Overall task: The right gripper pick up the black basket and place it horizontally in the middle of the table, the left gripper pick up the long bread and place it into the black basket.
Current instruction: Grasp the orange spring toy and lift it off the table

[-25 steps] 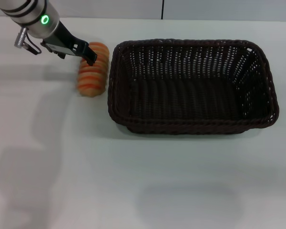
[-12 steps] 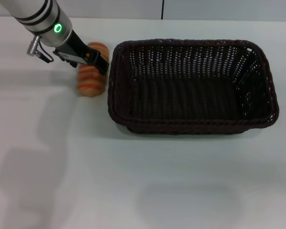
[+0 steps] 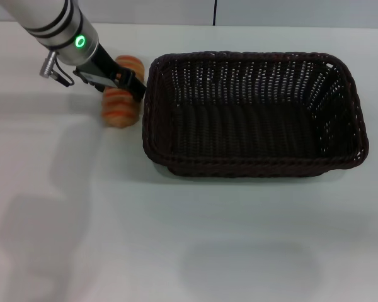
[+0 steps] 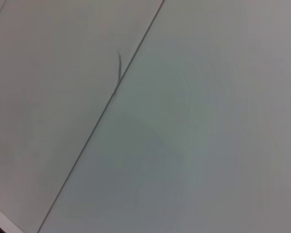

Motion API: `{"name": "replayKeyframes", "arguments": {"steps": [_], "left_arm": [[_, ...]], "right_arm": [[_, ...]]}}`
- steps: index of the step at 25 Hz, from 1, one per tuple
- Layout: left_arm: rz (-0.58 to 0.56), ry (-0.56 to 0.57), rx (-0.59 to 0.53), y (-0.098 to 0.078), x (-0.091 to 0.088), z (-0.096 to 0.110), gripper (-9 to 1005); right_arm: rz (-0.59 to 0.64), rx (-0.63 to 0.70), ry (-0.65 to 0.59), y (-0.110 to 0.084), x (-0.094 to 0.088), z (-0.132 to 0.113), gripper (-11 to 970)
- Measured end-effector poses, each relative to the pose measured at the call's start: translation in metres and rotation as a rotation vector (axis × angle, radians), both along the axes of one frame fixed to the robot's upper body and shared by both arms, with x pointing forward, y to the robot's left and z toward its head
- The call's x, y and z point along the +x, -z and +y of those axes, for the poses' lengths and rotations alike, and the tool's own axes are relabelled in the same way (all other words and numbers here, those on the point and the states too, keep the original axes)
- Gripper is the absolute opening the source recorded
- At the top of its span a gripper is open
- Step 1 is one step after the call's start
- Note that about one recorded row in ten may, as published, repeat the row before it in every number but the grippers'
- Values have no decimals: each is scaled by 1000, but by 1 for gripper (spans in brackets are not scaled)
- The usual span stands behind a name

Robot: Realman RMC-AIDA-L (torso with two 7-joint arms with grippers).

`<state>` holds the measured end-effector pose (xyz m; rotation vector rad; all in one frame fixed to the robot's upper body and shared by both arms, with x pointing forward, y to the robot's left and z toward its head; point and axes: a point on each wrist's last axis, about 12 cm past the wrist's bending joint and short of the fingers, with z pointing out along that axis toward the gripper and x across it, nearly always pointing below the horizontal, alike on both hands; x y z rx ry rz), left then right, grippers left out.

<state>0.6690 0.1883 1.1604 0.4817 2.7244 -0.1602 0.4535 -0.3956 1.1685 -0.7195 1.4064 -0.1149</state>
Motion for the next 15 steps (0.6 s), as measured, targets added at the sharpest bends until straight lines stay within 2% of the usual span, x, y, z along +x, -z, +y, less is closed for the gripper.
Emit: {"name": "replayKeyframes", "arguments": {"steps": [15], "left_arm": [[6,-2,-1,12,-1,1,834]], "right_arm": [[-3,-1,-42,-1,7,11,748]]}}
